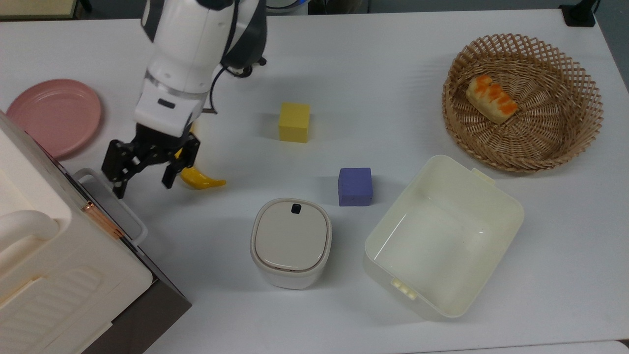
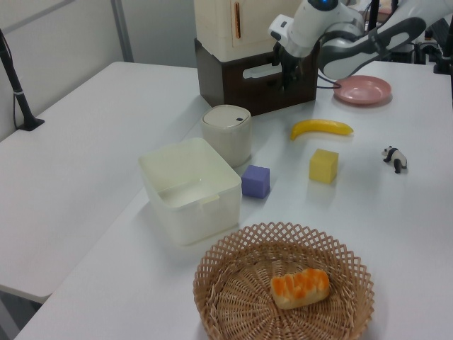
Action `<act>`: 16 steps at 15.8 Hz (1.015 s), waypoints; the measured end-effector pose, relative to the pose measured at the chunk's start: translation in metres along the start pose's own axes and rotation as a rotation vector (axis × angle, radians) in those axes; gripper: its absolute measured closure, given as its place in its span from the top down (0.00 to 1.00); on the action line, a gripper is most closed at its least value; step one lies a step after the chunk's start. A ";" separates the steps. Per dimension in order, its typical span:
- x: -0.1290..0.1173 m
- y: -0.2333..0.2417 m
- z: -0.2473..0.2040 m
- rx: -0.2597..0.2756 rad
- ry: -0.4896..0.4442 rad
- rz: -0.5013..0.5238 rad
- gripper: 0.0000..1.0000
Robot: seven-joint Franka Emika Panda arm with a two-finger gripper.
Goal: Open the drawer
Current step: 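Move the open gripper toward the white handle of the brown drawer, then align the gripper with the drawer handle and close on it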
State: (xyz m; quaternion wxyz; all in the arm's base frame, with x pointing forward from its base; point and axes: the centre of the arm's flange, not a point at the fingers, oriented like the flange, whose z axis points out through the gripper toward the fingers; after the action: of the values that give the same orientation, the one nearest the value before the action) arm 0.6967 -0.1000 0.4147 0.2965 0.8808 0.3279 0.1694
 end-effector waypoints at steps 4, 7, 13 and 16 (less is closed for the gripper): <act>-0.018 0.009 0.022 -0.041 0.016 0.007 0.91; -0.020 0.011 0.022 -0.047 0.014 0.007 0.84; -0.020 0.011 0.022 -0.072 0.001 -0.047 0.42; -0.020 0.012 0.022 -0.072 0.001 -0.047 0.42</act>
State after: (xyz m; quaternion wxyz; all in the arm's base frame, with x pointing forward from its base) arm 0.6986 -0.1297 0.4033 0.3318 0.8615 0.3423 0.1748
